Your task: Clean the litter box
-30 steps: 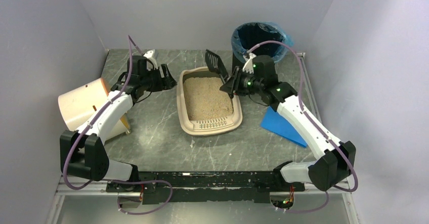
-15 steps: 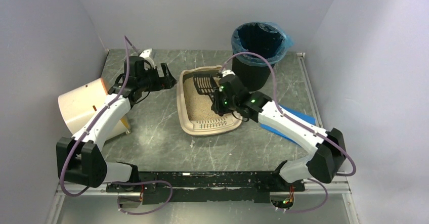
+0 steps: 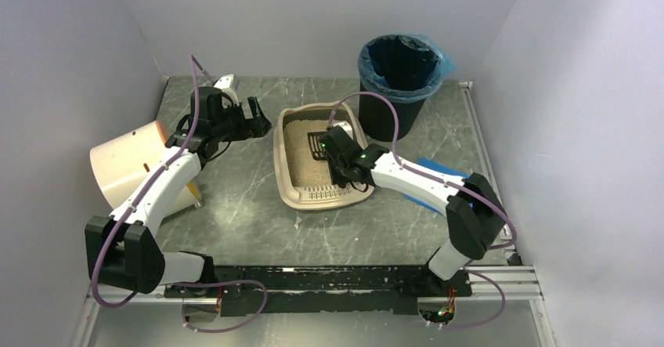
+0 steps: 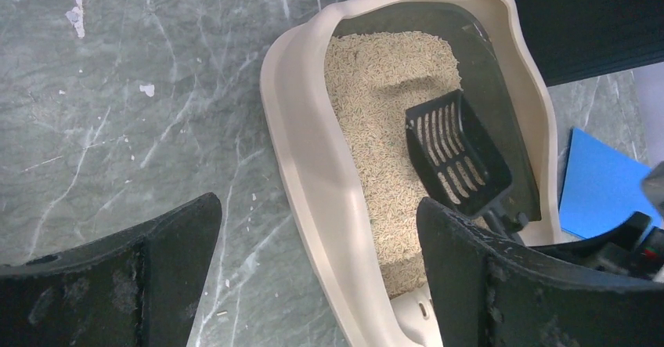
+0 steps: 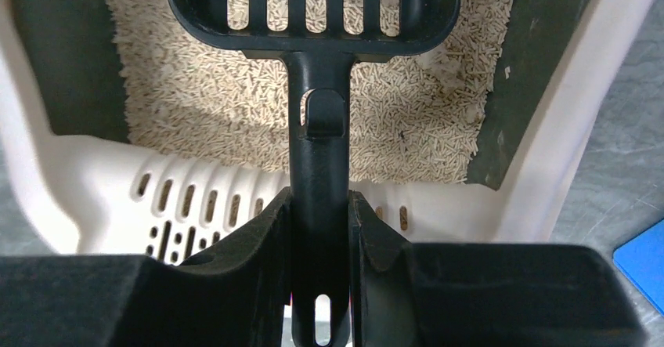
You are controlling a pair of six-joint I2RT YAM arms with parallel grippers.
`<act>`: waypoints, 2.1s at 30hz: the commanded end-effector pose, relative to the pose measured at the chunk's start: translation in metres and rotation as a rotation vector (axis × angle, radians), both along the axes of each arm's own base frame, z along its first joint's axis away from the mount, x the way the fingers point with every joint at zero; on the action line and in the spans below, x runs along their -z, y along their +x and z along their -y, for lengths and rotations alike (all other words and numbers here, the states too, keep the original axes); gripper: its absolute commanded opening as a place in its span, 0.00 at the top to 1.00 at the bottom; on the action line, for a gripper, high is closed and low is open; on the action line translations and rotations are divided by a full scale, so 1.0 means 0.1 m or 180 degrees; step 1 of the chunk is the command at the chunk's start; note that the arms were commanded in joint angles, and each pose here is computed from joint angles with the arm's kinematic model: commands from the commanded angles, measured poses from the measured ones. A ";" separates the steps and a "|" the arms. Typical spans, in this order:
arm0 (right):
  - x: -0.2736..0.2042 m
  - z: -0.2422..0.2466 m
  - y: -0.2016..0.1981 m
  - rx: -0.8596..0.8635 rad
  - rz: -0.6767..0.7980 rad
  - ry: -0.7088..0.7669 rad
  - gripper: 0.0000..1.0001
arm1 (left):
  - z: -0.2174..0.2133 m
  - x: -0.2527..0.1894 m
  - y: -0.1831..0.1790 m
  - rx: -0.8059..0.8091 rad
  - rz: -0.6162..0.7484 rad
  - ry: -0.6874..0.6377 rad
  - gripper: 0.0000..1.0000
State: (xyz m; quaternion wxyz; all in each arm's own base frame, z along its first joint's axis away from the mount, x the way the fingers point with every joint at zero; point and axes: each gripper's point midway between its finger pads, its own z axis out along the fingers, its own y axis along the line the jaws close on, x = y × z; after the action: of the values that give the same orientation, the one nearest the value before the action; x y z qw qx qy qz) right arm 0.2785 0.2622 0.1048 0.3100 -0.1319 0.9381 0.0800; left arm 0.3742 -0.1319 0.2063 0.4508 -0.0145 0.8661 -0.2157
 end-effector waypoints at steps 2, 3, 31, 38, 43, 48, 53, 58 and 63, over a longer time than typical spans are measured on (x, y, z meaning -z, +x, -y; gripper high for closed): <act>0.04 -0.04 0.13 0.0061 0.0076 -0.0112 0.91 | -0.03 -0.07 0.01 -0.0004 0.0088 0.0025 0.01; 0.05 -0.04 0.13 0.0059 0.0062 -0.0118 0.90 | -0.03 -0.07 0.01 -0.0001 0.0088 0.0028 0.01; -0.89 0.10 0.05 0.0126 0.0606 0.0409 0.13 | 0.34 -0.53 -0.23 0.0546 0.0315 -0.0266 0.01; -1.45 0.20 -0.02 0.0342 0.0932 0.0924 0.00 | 0.68 -0.97 -0.57 0.1291 0.0580 -0.0760 0.01; -1.82 0.39 -0.10 0.0567 0.1212 0.1283 0.00 | 0.71 -1.18 -0.71 0.1411 0.0719 -0.0883 0.01; -2.05 0.57 -0.18 0.0595 0.1497 0.1434 0.00 | 0.77 -1.32 -0.89 0.1646 0.0877 -0.0966 0.01; -2.15 0.64 -0.25 0.0606 0.1577 0.1563 0.00 | 0.74 -1.21 -0.94 0.1571 0.0875 -0.0994 0.01; -2.14 0.65 -0.25 0.0620 0.1572 0.1561 0.00 | 0.71 -1.17 -0.98 0.1572 0.0879 -0.0919 0.01; -2.13 0.64 -0.23 0.0650 0.1565 0.1567 0.00 | 0.68 -1.12 -0.98 0.1522 0.0867 -0.0864 0.01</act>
State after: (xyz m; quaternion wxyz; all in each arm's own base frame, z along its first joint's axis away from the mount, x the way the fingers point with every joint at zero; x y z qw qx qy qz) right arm 0.2522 0.1994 0.3160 0.5486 0.0097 0.8015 0.2376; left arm 0.2817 -0.1993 0.3139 0.4844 0.1450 0.7477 -0.4305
